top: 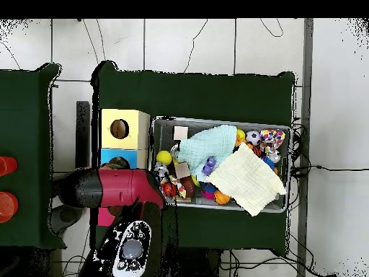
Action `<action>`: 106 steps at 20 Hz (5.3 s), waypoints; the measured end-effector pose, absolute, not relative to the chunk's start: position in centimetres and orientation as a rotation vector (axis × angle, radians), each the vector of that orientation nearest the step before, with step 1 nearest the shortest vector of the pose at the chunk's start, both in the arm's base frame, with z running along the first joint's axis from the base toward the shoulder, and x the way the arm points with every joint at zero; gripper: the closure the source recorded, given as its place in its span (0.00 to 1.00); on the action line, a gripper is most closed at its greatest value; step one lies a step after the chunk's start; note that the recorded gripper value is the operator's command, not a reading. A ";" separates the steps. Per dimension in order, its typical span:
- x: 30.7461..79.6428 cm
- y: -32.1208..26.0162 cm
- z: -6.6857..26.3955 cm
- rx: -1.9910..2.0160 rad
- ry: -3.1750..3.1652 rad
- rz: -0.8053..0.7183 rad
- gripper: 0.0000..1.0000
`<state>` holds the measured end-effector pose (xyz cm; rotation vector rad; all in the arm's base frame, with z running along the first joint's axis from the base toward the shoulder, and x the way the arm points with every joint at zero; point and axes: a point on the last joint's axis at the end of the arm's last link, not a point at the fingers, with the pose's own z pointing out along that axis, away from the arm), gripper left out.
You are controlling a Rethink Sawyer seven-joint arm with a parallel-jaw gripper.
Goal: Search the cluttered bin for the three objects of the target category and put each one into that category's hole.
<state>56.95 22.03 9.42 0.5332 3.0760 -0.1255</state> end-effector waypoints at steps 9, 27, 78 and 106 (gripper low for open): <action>56.9 21.0 8.8 0.557 3.074 -0.131 1.00; 57.3 20.5 5.8 0.648 2.977 -0.010 1.00; 53.8 8.6 14.7 0.571 3.061 -0.371 0.00; 52.1 12.3 5.7 1.004 2.947 -0.243 0.00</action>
